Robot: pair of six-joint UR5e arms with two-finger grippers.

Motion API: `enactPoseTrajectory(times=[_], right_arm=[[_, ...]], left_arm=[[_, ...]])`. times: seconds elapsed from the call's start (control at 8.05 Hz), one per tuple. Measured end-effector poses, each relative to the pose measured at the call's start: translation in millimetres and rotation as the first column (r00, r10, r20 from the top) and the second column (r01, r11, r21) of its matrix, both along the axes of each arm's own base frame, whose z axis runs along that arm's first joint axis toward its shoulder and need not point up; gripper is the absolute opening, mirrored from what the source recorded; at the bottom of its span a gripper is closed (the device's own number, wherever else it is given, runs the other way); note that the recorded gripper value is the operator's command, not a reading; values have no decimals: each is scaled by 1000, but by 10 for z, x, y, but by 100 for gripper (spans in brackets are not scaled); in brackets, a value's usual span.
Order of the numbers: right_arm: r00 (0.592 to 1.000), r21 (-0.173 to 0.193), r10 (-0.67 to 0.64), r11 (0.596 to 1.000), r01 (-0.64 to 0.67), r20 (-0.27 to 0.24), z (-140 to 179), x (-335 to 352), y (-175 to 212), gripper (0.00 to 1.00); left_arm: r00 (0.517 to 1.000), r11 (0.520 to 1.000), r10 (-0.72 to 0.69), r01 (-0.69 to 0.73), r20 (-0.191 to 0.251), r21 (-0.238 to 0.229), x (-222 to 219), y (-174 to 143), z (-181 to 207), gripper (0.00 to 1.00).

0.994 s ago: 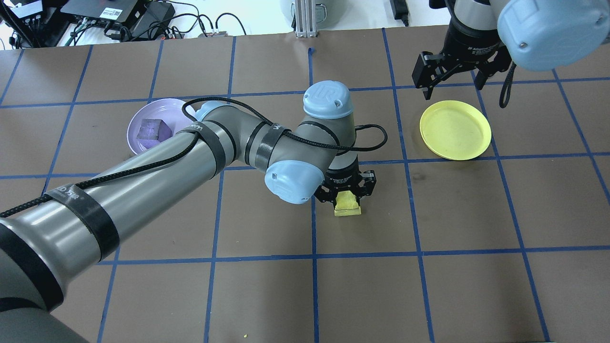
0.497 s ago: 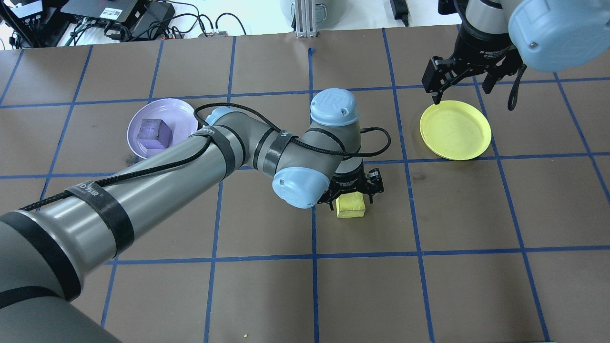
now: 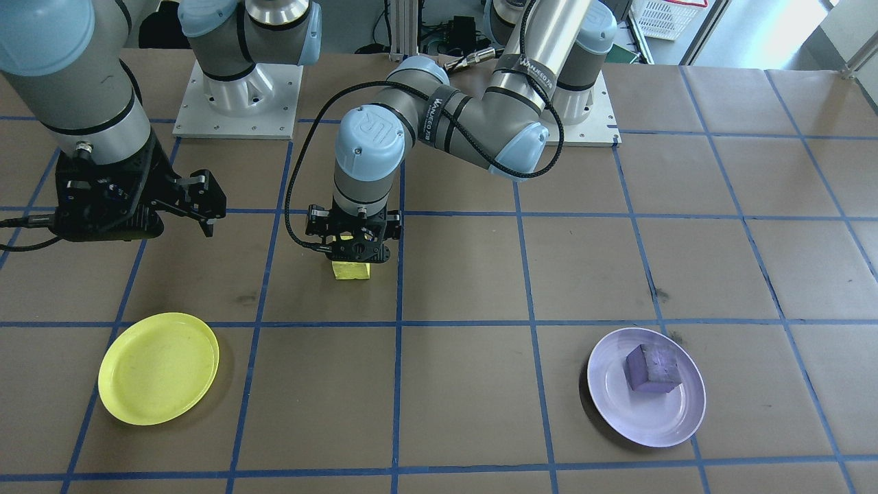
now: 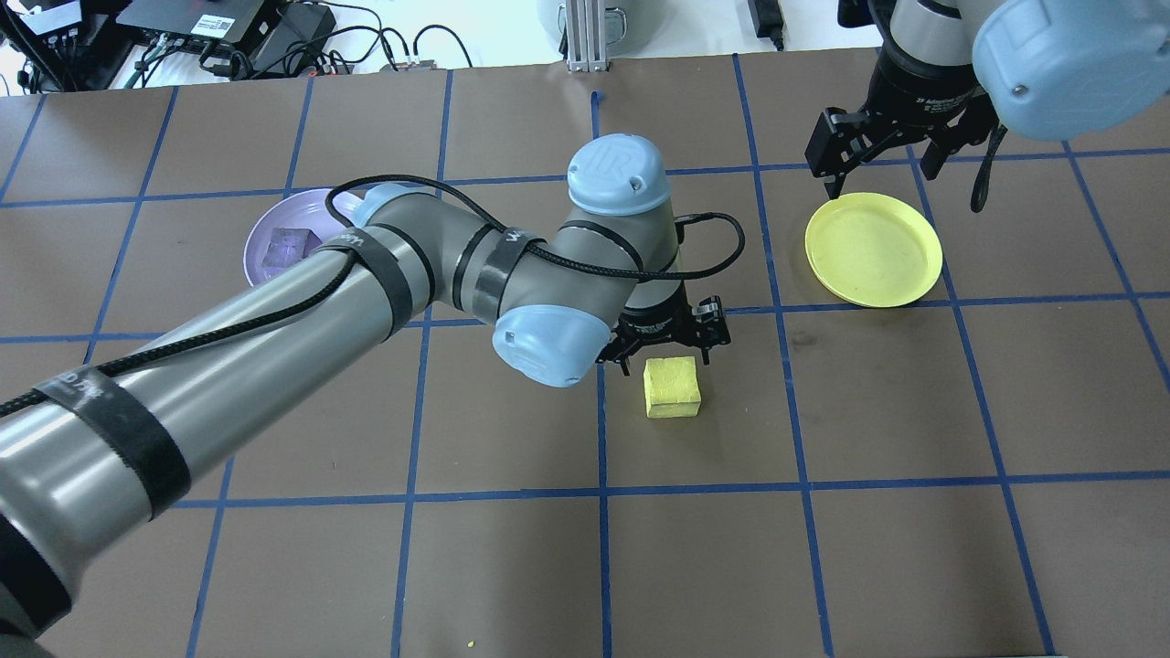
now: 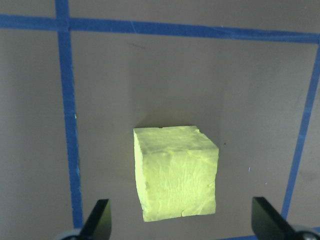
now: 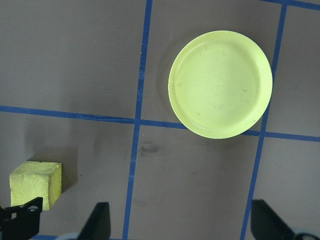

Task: Sort blocks by color into plates

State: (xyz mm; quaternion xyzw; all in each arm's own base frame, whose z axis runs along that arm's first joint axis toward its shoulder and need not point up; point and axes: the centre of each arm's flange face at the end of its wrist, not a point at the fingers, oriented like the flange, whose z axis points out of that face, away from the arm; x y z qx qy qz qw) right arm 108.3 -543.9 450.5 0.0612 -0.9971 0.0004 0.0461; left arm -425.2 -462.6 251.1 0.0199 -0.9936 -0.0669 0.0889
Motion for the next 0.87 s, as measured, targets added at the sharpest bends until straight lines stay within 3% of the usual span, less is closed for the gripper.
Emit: enactPoseTrajectory(times=[0.37,0.5,0.62,0.87], right_arm=[[1000,30,-1,1000,0,24,-76,66,39,100],[999,45,0,999,-1,33,-121,86,57,100],[998,52,-7,999,3,65,-149,132,67,100],[991,73,-45,997,36,127,-240,302,66,100]], left_arm=[[999,995,-44,41,-25,-92,820,-397,621,100],[998,991,-68,67,-4,-120,1276,-505,930,100],[996,988,-80,85,46,-132,1778,-566,1196,100],[994,994,-36,46,102,-99,2537,-558,1664,100]])
